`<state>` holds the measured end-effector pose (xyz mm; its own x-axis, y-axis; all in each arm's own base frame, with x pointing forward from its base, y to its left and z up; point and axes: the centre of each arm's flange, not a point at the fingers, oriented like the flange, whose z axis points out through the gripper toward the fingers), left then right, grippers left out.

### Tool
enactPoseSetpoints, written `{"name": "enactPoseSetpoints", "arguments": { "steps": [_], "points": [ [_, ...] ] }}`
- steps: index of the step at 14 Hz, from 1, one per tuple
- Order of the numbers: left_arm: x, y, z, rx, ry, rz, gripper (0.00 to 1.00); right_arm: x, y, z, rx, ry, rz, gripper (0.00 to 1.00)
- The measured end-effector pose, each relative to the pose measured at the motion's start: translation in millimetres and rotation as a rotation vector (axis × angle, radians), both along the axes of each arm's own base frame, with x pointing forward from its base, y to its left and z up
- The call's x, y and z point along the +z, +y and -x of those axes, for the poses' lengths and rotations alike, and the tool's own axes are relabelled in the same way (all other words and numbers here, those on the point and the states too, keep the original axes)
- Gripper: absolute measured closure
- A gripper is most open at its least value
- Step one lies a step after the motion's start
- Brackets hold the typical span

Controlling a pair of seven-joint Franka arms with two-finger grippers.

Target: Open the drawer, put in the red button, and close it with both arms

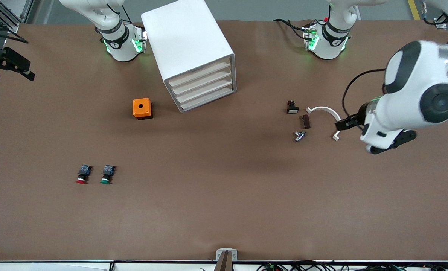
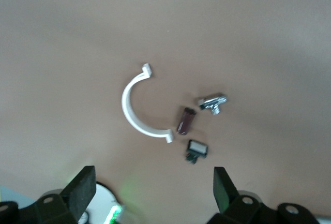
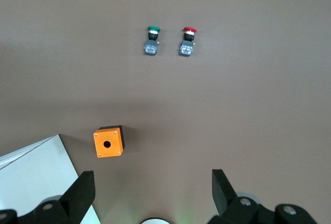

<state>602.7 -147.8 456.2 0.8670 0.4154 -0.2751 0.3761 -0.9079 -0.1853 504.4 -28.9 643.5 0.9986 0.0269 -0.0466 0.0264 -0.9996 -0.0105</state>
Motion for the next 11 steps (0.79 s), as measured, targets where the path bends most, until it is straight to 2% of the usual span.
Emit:
{"name": "enactPoseSetpoints", "arguments": {
  "steps": [3,7,8,11],
  "points": [
    [-46,-30,-5,0.132,0.049,-0.035,0.0,-51,1,-33,0.001,0.078,0.01,0.0],
    [-98,-110,16,0.351,0.087,-0.188,0.0,-113,-11,-69,-0.014,0.179,0.044,0.0],
    [-111,-132,25,0.4,0.096,-0.231,0.0,-127,-21,-78,-0.03,0.188,0.052,0.0],
    [-159,-196,58,0.562,0.165,-0.334,0.0,-171,-52,-102,-0.073,0.138,0.059,0.0]
  ]
}}
